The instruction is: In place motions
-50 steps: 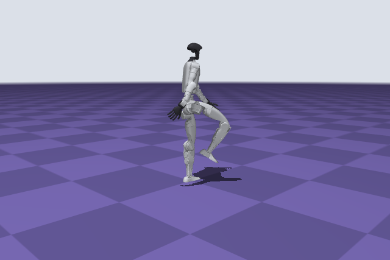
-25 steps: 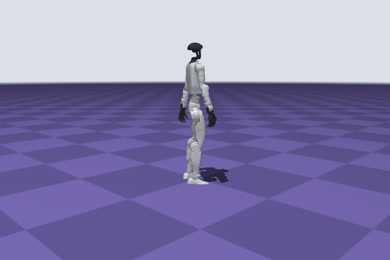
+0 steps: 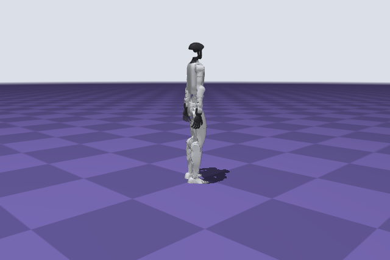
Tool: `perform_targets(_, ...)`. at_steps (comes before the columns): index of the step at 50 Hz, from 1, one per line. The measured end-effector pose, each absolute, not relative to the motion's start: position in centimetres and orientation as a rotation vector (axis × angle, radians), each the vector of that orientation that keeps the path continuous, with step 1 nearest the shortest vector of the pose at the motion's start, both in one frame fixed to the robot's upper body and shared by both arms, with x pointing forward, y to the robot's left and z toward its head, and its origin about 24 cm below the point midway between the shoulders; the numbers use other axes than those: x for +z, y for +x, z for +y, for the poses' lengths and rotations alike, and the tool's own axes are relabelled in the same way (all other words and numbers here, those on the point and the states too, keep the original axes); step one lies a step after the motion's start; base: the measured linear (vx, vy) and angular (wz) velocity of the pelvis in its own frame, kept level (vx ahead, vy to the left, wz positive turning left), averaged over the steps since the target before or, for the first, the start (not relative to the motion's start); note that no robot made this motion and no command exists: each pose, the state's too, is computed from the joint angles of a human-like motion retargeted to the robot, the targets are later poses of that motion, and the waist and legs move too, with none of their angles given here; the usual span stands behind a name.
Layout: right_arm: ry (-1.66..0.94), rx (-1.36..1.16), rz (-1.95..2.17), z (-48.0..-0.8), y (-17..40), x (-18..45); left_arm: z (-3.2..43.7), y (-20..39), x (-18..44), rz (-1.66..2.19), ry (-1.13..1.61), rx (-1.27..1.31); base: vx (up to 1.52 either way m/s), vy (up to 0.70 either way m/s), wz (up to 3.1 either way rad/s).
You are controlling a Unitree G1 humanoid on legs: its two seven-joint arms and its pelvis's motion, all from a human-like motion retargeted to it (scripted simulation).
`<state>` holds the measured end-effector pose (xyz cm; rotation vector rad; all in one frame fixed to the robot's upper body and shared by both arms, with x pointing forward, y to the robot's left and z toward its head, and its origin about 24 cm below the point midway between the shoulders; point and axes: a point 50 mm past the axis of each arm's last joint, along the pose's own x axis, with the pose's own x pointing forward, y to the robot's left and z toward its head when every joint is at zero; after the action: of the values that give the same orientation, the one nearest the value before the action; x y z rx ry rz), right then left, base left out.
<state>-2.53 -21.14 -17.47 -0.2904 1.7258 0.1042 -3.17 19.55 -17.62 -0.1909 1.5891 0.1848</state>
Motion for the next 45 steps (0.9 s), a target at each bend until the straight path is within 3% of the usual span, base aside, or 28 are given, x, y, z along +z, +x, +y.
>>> perform_targets(20,-0.242,0.104,1.576,-19.3,1.1,-17.9,19.5,-1.5,-17.7,1.519,-0.202,0.151,0.04,0.01,-0.07)
perform_targets(45,-0.201,0.064,1.654,-19.6,-1.3,-17.8,19.6,-2.2,-17.7,1.548,-0.185,0.16,0.0,0.0,0.0)
